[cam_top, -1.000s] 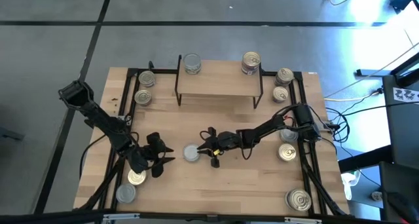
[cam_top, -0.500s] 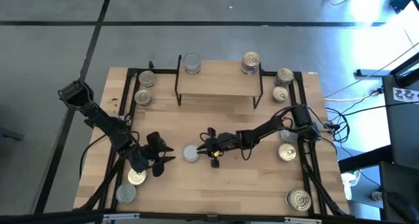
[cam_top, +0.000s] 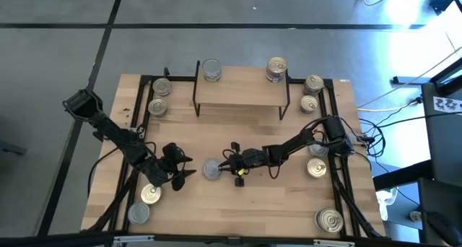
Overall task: Stack canned seafood by type on shelf
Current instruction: Put the green white tuna can on the shelf aligned with the other green white tuna can
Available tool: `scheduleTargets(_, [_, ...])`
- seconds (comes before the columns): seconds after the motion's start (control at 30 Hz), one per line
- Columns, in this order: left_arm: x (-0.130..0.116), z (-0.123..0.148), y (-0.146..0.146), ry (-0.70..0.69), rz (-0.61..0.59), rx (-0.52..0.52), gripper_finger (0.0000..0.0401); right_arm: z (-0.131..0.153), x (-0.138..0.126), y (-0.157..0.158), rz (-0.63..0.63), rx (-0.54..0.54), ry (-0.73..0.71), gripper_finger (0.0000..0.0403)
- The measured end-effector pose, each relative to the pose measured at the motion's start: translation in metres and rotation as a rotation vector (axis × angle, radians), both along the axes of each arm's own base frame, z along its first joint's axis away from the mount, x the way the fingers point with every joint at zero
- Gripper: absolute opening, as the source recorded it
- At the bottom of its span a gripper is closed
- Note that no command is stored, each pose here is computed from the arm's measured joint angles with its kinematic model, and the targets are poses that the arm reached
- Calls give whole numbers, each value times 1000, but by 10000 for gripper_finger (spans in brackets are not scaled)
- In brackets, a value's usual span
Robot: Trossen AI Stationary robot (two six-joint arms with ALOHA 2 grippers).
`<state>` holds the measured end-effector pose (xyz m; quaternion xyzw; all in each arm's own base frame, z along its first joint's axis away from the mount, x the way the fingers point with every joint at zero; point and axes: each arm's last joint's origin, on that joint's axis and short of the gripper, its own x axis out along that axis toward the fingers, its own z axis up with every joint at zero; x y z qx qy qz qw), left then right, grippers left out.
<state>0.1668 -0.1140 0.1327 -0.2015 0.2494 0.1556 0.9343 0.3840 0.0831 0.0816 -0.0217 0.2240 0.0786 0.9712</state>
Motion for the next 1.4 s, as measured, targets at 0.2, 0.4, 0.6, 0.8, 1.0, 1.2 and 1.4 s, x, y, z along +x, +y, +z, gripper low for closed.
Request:
scheduleTargets(0.2, [0, 0, 0, 11, -32, 48, 265, 2, 1, 0, 3, 9, -36, 67])
scheduleTargets(0.4, [0, 0, 0, 49, -137, 197, 265, 2, 1, 0, 5, 9, -33, 67])
scheduleTargets(0.6, [6, 8, -5, 97, -343, 510, 265, 2, 1, 0, 5, 10, -33, 67])
scheduleTargets(0.8, [25, 15, -12, 190, -561, 899, 265, 2, 1, 0, 4, 12, -32, 67])
scheduleTargets(1.0, [39, 4, -21, 312, -735, 1155, 265, 2, 1, 0, 4, 13, -32, 67])
scheduleTargets(1.2, [47, -11, -28, 391, -876, 1271, 265, 2, 1, 0, 4, 13, -32, 67])
scheduleTargets(1.4, [49, -24, -29, 448, -915, 1334, 265, 2, 1, 0, 4, 14, -33, 67])
